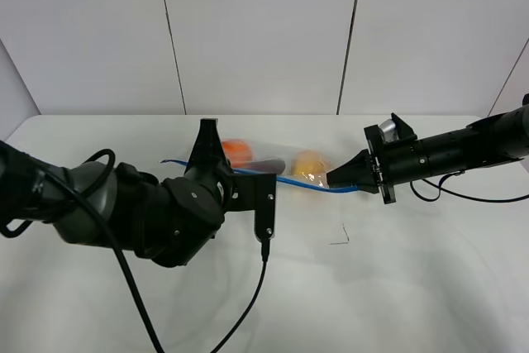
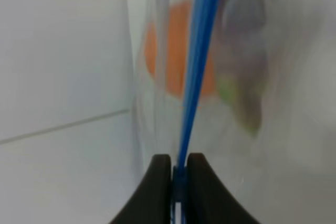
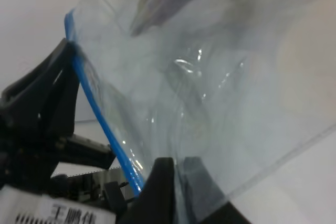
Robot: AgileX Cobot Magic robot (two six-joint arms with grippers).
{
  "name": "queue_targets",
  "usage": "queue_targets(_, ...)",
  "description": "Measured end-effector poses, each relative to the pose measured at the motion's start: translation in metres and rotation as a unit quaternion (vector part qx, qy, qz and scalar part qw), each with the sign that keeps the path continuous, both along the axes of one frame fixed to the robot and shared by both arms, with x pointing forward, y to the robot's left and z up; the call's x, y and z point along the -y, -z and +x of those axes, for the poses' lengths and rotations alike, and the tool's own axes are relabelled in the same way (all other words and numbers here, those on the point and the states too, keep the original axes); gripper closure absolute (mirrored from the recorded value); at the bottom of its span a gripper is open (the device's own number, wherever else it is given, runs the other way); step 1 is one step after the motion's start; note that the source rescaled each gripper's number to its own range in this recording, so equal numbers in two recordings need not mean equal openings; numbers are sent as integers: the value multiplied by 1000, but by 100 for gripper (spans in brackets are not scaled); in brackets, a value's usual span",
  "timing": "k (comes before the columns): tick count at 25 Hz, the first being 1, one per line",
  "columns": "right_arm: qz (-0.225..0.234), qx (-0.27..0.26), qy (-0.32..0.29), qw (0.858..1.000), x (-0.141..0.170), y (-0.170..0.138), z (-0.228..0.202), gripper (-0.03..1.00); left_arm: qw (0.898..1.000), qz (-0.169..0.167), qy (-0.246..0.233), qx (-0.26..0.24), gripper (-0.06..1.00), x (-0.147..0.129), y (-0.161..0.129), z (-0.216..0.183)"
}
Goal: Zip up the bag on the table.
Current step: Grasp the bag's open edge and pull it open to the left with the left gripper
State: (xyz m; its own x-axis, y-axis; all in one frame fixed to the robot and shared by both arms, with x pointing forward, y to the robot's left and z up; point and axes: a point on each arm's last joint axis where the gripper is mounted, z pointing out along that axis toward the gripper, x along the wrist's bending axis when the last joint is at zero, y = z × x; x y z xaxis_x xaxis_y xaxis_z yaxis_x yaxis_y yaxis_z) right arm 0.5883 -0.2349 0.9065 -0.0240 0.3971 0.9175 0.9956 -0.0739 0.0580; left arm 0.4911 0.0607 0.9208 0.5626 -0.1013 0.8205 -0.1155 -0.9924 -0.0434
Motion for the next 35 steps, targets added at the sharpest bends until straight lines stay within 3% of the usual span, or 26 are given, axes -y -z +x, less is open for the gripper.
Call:
queue_targets(5, -1, 0, -1, 1000, 0, 0, 0, 97, 1000, 13, -22, -9, 94, -17, 7, 5)
queue_targets(16, -1, 0, 0, 1000, 0, 0, 0, 97, 997, 7, -76, -12, 94, -44, 5, 25)
queue_targets(35, -4, 0, -2, 1000, 0, 1, 0, 97, 994, 5, -109, -14, 94, -61, 6, 36)
